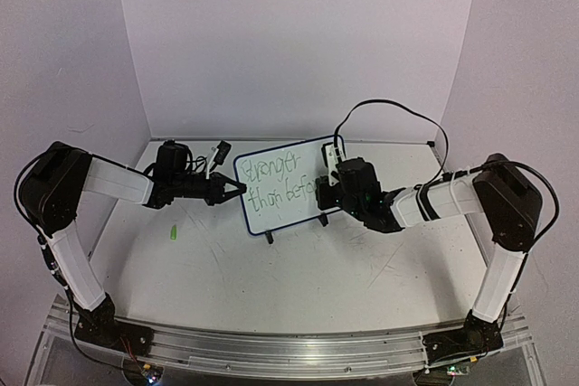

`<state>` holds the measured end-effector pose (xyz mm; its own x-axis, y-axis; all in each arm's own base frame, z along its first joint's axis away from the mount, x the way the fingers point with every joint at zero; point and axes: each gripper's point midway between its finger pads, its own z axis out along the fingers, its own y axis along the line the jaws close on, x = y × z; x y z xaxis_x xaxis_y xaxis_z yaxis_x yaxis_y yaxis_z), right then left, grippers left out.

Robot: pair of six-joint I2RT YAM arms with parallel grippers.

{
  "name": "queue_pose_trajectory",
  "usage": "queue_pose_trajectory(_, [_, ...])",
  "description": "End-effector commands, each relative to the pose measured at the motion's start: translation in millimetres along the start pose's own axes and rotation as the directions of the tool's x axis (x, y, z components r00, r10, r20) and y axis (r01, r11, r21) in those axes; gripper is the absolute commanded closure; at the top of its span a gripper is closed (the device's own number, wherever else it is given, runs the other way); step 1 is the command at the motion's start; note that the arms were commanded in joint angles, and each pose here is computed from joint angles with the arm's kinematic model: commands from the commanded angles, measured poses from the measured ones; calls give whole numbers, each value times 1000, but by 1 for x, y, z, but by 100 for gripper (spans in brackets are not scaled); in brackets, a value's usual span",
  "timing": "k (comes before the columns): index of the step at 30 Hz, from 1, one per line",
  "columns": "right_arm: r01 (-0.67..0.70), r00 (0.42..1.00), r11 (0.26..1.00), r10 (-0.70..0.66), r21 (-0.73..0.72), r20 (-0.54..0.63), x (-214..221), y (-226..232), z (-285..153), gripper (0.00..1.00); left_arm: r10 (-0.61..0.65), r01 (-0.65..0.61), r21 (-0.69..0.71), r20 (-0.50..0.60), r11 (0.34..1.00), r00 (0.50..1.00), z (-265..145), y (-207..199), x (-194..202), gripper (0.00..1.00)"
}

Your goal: Write a sentence on the whiteboard

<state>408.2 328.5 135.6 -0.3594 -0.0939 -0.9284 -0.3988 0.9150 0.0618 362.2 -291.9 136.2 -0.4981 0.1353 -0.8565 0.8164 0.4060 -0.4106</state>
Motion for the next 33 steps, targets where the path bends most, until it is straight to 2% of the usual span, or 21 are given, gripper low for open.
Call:
queue_pose_trajectory(1, [-1, 1000, 1000, 1, 22, -4, 6, -3, 4, 100, 64, -70, -151, -45, 986, 997, -3, 32, 9, 100])
queue_pose_trajectory(17, [11, 995, 998, -18, 65, 103, -46, -6, 8, 100, 66, -73, -152, -49, 986, 997, -4, 31, 11, 100])
queue_pose_trajectory(25, [0, 994, 994, -11, 105, 106, -46, -19, 6, 100, 67, -73, -152, -48, 986, 997, -4, 30, 11, 100])
queue_pose_trajectory(33, [-23, 991, 997, 13, 80, 132, -55, -23, -17, 100, 62, -69, -151, -50, 986, 997, -2, 32, 12, 100])
